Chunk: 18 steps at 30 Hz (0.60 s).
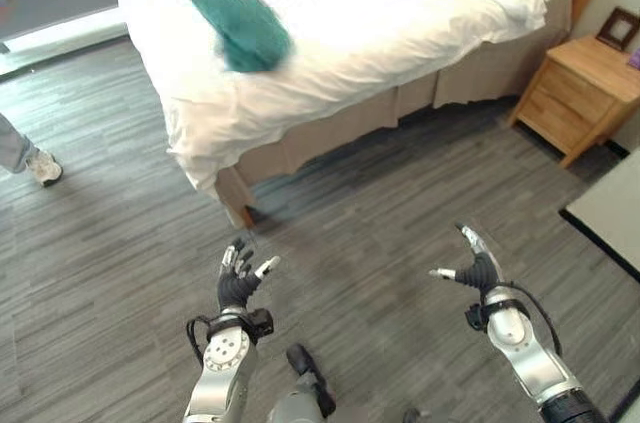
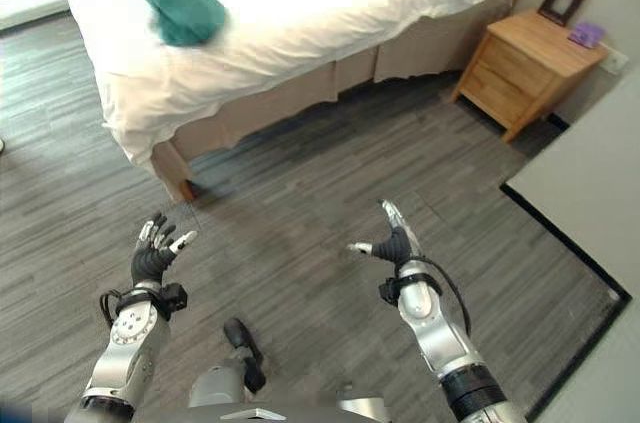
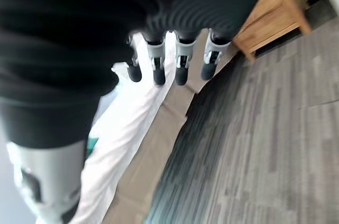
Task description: Pick up bed clothes into laundry basket.
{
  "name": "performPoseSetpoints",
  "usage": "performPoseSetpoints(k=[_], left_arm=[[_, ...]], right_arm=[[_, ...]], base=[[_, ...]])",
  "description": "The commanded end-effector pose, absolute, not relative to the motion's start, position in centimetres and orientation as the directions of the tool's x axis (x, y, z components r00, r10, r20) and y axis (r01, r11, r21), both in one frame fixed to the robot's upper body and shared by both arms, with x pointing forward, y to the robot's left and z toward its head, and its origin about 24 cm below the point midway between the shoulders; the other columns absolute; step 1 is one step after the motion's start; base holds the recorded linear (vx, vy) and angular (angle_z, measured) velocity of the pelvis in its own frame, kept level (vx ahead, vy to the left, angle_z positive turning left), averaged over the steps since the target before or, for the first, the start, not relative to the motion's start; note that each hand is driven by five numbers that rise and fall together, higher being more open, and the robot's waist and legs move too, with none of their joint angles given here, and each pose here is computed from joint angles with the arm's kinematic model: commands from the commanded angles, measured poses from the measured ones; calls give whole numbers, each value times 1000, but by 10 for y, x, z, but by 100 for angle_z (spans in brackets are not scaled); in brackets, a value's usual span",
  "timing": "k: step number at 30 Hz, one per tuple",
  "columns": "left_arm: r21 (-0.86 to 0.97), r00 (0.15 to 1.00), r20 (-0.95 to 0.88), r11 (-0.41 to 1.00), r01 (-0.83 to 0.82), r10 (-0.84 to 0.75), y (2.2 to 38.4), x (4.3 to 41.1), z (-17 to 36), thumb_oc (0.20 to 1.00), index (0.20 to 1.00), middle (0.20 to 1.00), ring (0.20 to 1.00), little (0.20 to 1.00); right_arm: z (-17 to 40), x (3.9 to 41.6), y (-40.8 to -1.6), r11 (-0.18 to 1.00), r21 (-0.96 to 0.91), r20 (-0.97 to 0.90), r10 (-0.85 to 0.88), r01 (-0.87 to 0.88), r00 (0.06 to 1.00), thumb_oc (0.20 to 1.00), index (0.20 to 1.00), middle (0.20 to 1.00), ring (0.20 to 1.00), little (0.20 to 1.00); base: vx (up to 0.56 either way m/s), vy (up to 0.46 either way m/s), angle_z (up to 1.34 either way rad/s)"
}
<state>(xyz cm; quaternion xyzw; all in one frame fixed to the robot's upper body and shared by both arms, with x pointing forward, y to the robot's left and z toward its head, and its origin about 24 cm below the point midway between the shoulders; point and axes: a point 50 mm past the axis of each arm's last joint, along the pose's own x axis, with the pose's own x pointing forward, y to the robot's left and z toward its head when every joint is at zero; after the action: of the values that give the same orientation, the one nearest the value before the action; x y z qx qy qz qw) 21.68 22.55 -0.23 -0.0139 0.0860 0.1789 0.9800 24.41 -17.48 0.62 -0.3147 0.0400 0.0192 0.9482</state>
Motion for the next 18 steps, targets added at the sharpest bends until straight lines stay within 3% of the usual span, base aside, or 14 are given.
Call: performPoseSetpoints(k=[1,9,18], left_arm=[[73,957,14,954,-291,290,230,239,37,1000,1000,1000,1000,1000],[64,972,74,972,-228,223,217,257,53,1000,1000,1000,1000,1000],[-29,976,82,979,-202,204,208,268,56,1000,1000,1000,1000,1000]], right_arm=[[46,270,-157,803,-595,107,89,-8,990,1000,1000,1000,1000,1000],[76,284,-158,763,-641,235,92,83,968,1000,1000,1000,1000,1000],[113,310,-163,667,-721,343,110,187,933,1000,1000,1000,1000,1000]], base=[[285,178,36],[323,40,56],[385,-180,58]])
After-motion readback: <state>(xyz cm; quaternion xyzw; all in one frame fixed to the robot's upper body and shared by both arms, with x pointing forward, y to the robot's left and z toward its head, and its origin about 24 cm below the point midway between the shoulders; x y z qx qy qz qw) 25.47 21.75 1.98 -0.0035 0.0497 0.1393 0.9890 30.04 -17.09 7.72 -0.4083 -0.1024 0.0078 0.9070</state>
